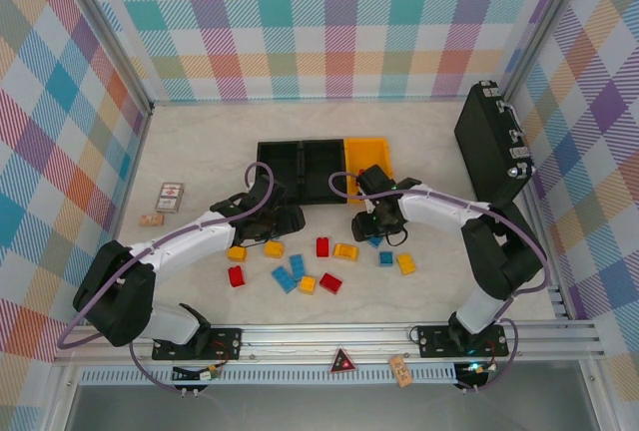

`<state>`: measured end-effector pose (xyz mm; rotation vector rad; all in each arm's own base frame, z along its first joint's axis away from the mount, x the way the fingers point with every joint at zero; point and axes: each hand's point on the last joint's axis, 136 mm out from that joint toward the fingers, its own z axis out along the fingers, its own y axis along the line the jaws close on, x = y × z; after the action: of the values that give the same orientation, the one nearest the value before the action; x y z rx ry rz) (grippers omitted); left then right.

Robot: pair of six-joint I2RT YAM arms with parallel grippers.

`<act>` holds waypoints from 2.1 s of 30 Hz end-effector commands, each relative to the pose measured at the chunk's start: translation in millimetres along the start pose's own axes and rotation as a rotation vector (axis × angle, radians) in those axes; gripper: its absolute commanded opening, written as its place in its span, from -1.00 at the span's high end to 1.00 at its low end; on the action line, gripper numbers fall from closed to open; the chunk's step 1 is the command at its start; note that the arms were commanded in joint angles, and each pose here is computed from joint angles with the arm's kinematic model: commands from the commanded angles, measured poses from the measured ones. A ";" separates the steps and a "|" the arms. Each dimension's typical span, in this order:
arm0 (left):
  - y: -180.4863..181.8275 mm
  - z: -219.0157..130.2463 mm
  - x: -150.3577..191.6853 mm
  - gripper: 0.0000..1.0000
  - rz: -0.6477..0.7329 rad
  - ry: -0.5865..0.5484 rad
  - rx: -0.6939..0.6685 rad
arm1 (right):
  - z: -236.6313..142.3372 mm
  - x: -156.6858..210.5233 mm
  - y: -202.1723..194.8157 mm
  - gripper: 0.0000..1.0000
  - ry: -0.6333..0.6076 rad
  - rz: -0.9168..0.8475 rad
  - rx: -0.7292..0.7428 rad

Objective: Sort the legos into containers by color
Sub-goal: Pick up the lego from the center of the table, then place the lego in the container.

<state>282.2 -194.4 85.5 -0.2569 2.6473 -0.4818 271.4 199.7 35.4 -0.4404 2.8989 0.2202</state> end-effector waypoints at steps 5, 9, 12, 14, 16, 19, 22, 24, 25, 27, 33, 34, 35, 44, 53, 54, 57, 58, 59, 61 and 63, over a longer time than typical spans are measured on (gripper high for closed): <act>4.2 4.0 -1.3 -0.53 -0.006 -0.012 -0.001 | 7.9 8.8 0.5 -0.30 0.036 0.009 -0.012; 4.0 5.7 -0.2 -0.53 -0.013 -0.008 0.001 | 9.0 6.1 -1.4 -0.19 0.033 0.011 0.002; 4.3 5.7 0.2 -0.53 -0.018 -0.008 0.001 | 12.3 5.7 -1.6 -0.09 0.042 0.010 0.008; 4.1 4.7 -0.5 -0.52 -0.018 -0.011 0.002 | 13.3 5.3 -2.6 -0.07 0.043 0.013 0.015; 4.5 4.1 0.0 -0.53 -0.018 -0.010 0.002 | 13.8 4.2 -2.5 0.00 0.042 0.011 0.016; 3.3 2.9 0.1 -0.53 -0.019 -0.012 0.010 | 8.9 1.2 -0.9 0.27 0.029 0.011 0.012; 2.8 1.1 -0.5 -0.53 -0.023 -0.020 0.021 | -3.0 -5.6 3.5 0.42 -0.002 0.009 -0.004; 0.3 -0.8 -1.3 -0.53 -0.026 -0.029 0.038 | -14.2 -12.3 7.7 0.46 -0.028 0.012 -0.022; -1.3 -2.0 -2.5 -0.52 -0.027 -0.035 0.047 | -19.2 -15.9 9.7 0.46 -0.039 0.014 -0.029; -2.5 -4.2 -3.9 -0.52 -0.033 -0.042 0.055 | -32.5 -26.4 15.6 0.47 -0.070 0.020 -0.049; -11.6 -11.2 -15.1 -0.53 -0.056 -0.081 0.109 | -57.5 -62.6 34.5 0.47 -0.120 0.045 -0.104; -10.8 -12.0 -16.2 -0.53 -0.066 -0.084 0.114 | -59.1 -68.0 37.7 0.47 -0.123 0.051 -0.111; -9.0 -12.7 -17.2 -0.52 -0.079 -0.088 0.118 | -60.7 -74.3 40.6 0.47 -0.127 0.057 -0.120; 6.9 -27.5 -29.8 -0.51 -0.188 -0.132 0.188 | -57.4 -116.4 60.1 0.47 -0.123 0.088 -0.119; 17.2 -35.0 -33.2 -0.51 -0.223 -0.146 0.198 | -37.4 -143.5 74.0 0.44 -0.100 0.091 -0.097; 17.4 -35.1 -32.5 -0.51 -0.222 -0.145 0.199 | -34.4 -146.0 74.8 0.44 -0.096 0.090 -0.090; 19.1 -34.4 -31.3 -0.50 -0.226 -0.142 0.195 | -27.8 -153.3 76.3 0.42 -0.087 0.092 -0.075; 19.4 -34.8 -31.1 -0.51 -0.226 -0.142 0.194 | -25.3 -155.1 77.3 0.41 -0.087 0.088 -0.072; 19.9 -35.8 -31.5 -0.50 -0.226 -0.145 0.193 | -24.0 -158.5 77.1 0.40 -0.094 0.088 -0.066; 21.7 -36.3 -30.0 -0.50 -0.223 -0.145 0.185 | -20.5 -163.0 75.5 0.38 -0.099 0.087 -0.049; 23.3 -37.9 -29.9 -0.51 -0.225 -0.147 0.180 | -15.5 -165.4 74.2 0.33 -0.093 0.088 -0.034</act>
<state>293.7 -159.4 118.2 -0.5004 2.4291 -0.7367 398.6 314.0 97.6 -0.3088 2.8143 0.3474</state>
